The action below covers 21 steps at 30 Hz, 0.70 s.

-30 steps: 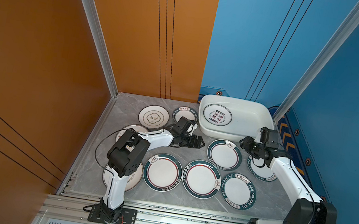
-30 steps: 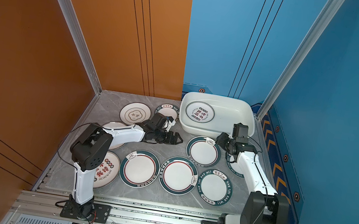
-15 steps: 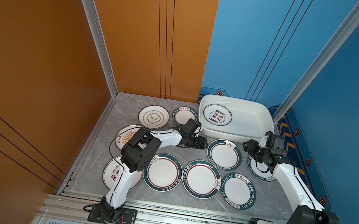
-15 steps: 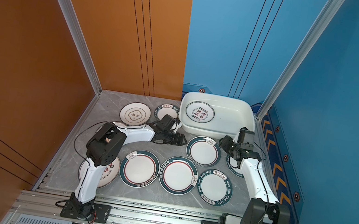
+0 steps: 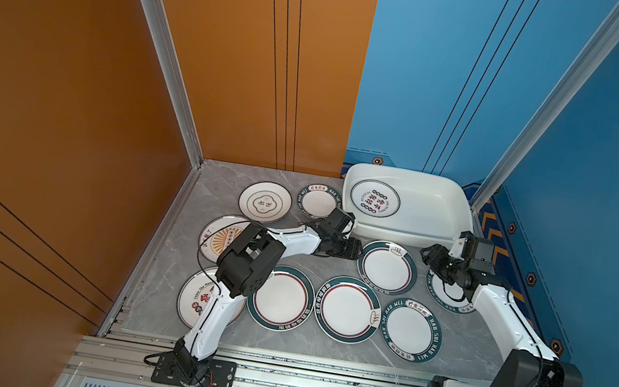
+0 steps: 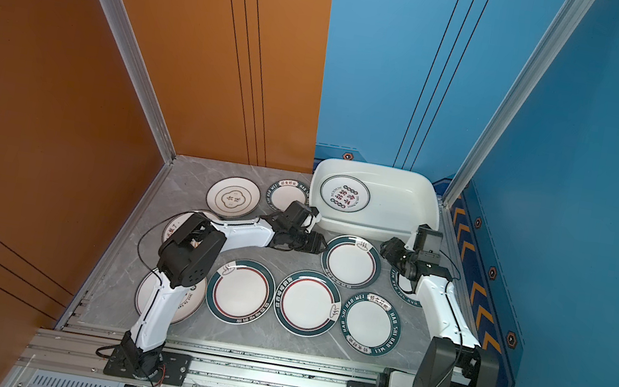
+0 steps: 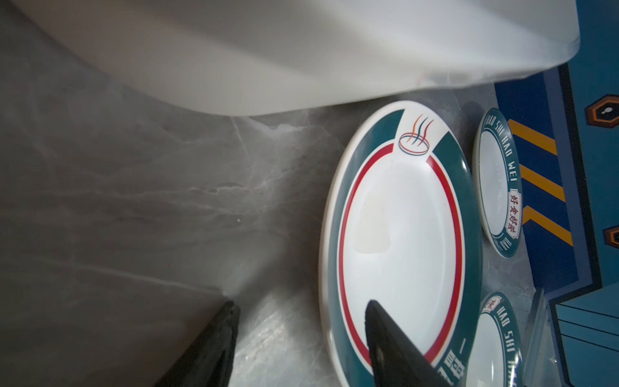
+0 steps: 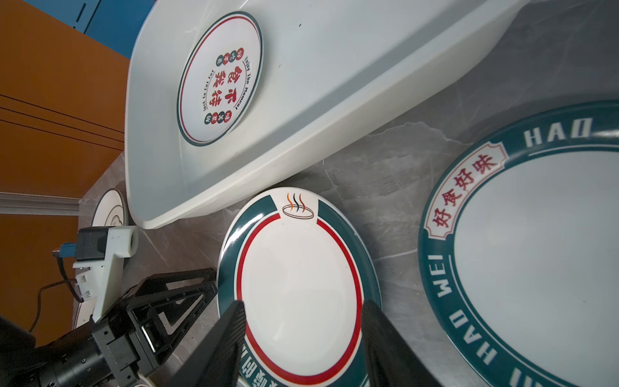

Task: Place the plates into the plastic bin on the countertop
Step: 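Grasp the edge of the steam-logo plate with the left gripper and tilt it up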

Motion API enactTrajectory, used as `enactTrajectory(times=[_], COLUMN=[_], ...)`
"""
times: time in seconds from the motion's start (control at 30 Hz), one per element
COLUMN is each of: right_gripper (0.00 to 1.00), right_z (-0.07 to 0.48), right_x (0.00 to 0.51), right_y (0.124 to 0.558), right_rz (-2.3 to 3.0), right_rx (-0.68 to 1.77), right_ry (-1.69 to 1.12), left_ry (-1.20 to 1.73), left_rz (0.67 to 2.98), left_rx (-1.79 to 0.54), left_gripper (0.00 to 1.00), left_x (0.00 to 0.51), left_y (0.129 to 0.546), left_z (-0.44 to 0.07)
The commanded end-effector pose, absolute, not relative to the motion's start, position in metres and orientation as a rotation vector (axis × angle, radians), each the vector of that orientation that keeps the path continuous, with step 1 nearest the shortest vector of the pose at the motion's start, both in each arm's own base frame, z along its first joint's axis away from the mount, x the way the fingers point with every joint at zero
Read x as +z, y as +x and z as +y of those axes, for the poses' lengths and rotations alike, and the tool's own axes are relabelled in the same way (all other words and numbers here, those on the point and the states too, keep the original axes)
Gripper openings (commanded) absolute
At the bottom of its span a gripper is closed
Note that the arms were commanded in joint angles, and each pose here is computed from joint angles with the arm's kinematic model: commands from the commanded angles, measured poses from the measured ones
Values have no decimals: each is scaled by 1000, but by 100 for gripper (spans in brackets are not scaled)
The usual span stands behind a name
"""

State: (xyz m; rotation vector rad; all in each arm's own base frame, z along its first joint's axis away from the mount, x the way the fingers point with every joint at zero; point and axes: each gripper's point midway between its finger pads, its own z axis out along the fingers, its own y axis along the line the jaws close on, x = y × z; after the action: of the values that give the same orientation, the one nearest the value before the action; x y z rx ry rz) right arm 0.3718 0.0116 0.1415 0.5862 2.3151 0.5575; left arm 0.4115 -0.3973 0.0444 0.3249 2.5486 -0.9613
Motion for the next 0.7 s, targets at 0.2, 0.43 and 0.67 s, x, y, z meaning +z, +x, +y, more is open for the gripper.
enactTrajectory(times=[0.2,0.43,0.67], right_gripper=[58,58,58], right_z=[13,12,12], right_x=[134,130,125], right_y=[372,367,364], right_rz=[2321,2331,2343], right_rx=[587,577,576], right_ry=[589,596,602], left_ry=[334,332,326], left_rz=[2641,2628,2621], left_rx=[-982,-1023,-1069], left_gripper=[47,37,27], left_x=[10,14,15], left_y=[390,389,386], left_z=[-414,-419,-423])
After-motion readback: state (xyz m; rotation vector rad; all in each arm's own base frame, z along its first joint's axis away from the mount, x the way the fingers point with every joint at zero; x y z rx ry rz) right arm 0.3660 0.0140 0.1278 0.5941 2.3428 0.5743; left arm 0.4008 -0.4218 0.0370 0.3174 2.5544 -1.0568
